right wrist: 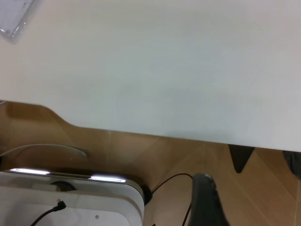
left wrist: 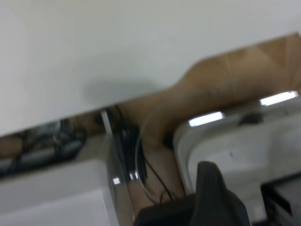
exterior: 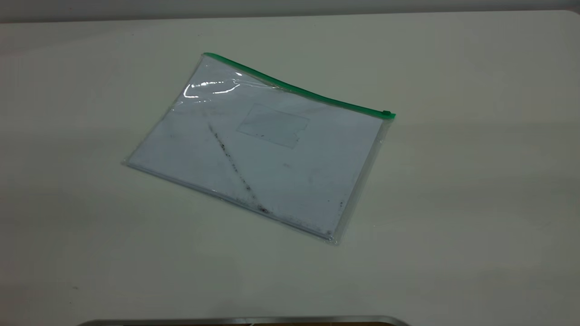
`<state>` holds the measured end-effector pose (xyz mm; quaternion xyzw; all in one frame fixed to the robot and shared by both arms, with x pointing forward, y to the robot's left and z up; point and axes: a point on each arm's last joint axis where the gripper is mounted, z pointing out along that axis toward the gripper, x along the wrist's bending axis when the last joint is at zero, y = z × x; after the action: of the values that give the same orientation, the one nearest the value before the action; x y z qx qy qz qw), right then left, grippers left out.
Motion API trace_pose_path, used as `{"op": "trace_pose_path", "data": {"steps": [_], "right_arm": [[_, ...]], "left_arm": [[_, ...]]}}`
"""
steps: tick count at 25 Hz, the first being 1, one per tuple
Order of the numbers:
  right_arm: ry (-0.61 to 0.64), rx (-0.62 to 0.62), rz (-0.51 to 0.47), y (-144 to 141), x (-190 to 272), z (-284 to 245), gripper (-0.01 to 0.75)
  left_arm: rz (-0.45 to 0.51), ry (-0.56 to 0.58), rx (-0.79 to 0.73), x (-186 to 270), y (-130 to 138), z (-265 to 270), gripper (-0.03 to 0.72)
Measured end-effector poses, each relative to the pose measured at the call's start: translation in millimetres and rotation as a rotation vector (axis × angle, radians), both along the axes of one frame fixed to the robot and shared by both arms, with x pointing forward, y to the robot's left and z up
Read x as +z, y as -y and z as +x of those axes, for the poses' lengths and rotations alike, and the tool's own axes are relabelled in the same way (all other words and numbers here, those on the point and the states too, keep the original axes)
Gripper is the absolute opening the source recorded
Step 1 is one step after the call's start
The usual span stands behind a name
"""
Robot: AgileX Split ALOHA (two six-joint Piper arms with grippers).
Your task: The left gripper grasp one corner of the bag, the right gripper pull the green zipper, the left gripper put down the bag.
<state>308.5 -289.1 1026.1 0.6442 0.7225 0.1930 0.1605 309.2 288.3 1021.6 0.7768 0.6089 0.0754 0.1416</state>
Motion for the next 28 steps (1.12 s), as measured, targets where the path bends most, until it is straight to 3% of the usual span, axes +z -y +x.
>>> {"op": "trace_pose_path", "data": {"steps": [12,17,24,28], "right_arm": [[0.007,-0.001,0.003,0,1,-1,0.464],[0.160,-0.029,0.021,3,9,-21,0.443],[0.501,-0.053,0.046,8,16,-74,0.406],[0.513,-0.057,0.046,8,15,-78,0.385]], "left_arm": [[-0.009,0.410,-0.004,16,-2,-64,0.509],[-0.013,0.556,-0.005,14,-3,-87,0.509],[-0.013,0.583,-0.005,14,-3,-91,0.509],[-0.013,0.584,-0.005,14,-3,-91,0.509]]}}
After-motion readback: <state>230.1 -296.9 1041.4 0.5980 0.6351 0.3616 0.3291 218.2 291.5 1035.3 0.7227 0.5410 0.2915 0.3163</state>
